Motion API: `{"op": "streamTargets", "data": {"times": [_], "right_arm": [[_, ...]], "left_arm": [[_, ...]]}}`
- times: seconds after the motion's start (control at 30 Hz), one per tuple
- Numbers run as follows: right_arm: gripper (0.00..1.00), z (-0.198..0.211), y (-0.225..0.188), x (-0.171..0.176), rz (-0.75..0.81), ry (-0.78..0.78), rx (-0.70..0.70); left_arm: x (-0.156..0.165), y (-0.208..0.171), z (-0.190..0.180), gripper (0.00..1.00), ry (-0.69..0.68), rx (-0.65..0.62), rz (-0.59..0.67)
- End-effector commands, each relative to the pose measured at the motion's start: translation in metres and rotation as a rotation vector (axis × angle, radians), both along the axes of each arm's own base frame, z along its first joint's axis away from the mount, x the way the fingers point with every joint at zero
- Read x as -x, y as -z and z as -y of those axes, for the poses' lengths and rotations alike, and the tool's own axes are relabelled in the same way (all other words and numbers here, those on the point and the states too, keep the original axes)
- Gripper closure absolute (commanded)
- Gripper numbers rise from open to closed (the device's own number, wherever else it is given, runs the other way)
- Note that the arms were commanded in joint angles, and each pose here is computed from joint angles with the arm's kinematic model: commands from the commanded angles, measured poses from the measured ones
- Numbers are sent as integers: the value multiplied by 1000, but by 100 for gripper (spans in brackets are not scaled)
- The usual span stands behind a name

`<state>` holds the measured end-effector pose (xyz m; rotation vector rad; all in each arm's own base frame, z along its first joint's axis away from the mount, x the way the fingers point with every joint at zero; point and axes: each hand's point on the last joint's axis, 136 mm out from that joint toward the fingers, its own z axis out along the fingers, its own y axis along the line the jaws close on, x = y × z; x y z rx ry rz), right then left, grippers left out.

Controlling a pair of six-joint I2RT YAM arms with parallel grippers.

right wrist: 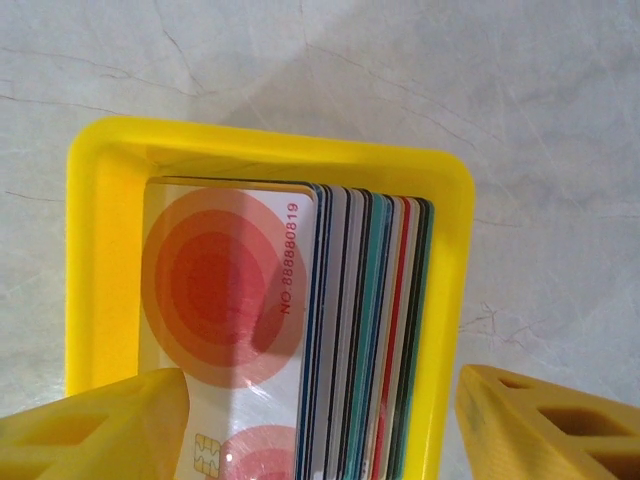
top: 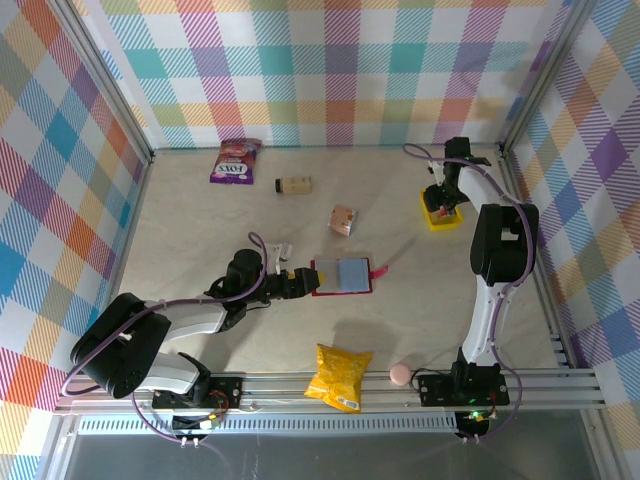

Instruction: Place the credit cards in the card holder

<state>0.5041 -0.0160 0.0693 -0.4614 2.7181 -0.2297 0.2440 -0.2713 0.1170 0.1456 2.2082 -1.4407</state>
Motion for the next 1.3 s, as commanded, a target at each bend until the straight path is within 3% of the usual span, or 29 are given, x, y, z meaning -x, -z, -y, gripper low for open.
{"op": "streamTargets", "data": {"times": [0.0, 0.17, 0.47, 0.57, 1.0, 1.27], "right_arm": [[29, -5, 10, 3, -42, -31, -20], [31, 3, 15, -2, -38, -15, 23], [41, 9, 5, -7, 5, 19, 43], [51, 9, 0, -8, 20, 22, 42], [73, 11, -10, -14, 67, 33, 53], [95, 11, -17, -15, 85, 38, 49]], "left_arm": [[2, -12, 5, 16, 29, 20, 35], [2, -11, 5, 16, 31, 18, 34], [2, -10, 5, 16, 29, 16, 33], [2, -10, 5, 16, 30, 14, 34], [1, -3, 6, 16, 31, 3, 22], [1, -2, 6, 16, 32, -1, 19]]}}
